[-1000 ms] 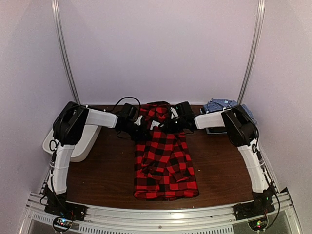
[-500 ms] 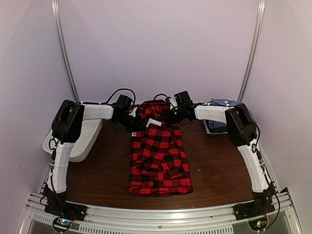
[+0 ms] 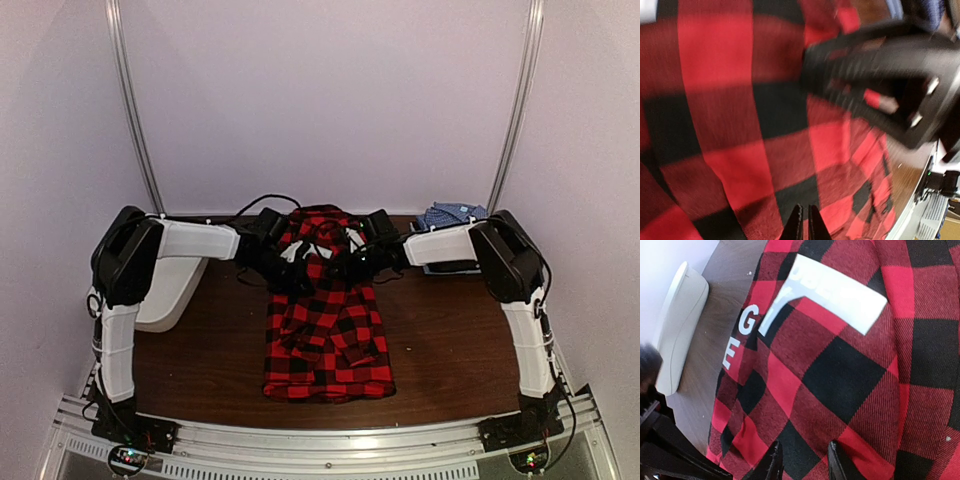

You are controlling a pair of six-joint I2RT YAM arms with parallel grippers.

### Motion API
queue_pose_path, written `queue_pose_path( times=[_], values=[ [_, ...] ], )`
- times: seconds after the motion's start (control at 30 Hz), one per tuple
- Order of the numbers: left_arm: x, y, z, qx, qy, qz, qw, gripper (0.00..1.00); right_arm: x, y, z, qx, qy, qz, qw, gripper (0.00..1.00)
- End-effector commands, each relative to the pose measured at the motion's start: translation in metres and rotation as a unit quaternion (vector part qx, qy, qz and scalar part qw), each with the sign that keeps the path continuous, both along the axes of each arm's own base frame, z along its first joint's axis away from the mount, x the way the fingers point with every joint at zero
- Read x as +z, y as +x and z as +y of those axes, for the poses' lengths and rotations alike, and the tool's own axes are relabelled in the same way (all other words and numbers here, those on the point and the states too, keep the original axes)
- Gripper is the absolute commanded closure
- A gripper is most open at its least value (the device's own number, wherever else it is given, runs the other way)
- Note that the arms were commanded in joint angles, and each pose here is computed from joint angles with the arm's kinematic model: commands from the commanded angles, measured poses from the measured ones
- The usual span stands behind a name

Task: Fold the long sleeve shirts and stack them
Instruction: Move the rectangle-folded shirt to the center of the board.

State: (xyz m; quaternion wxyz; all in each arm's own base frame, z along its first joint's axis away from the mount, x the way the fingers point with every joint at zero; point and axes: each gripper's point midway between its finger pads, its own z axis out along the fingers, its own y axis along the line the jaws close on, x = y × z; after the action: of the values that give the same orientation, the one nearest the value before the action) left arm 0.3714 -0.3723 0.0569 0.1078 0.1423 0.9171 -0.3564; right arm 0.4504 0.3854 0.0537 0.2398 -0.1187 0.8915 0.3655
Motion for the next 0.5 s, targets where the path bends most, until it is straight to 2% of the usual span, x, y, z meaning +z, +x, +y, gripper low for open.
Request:
queue_pose_path(
  times=[0.0,0.33,0.47],
  values=[
    [-0.009,-0.032,0.003,-0.022,0.012,0.019,1.000,0.94,0.008,-0.002,-0.001,-0.002,0.014,-0.011,1.000,0.68],
    [-0.029,-0.076,0.014,-0.033,0.034,0.049,0.998,0.94,-0.018,-0.006,-0.010,-0.010,-0.007,0.005,1.000,0.68],
    [-0.019,-0.087,0.015,-0.038,0.025,0.052,0.998,0.94,-0.019,-0.005,-0.015,-0.018,-0.012,0.005,1.000,0.69]
  ],
)
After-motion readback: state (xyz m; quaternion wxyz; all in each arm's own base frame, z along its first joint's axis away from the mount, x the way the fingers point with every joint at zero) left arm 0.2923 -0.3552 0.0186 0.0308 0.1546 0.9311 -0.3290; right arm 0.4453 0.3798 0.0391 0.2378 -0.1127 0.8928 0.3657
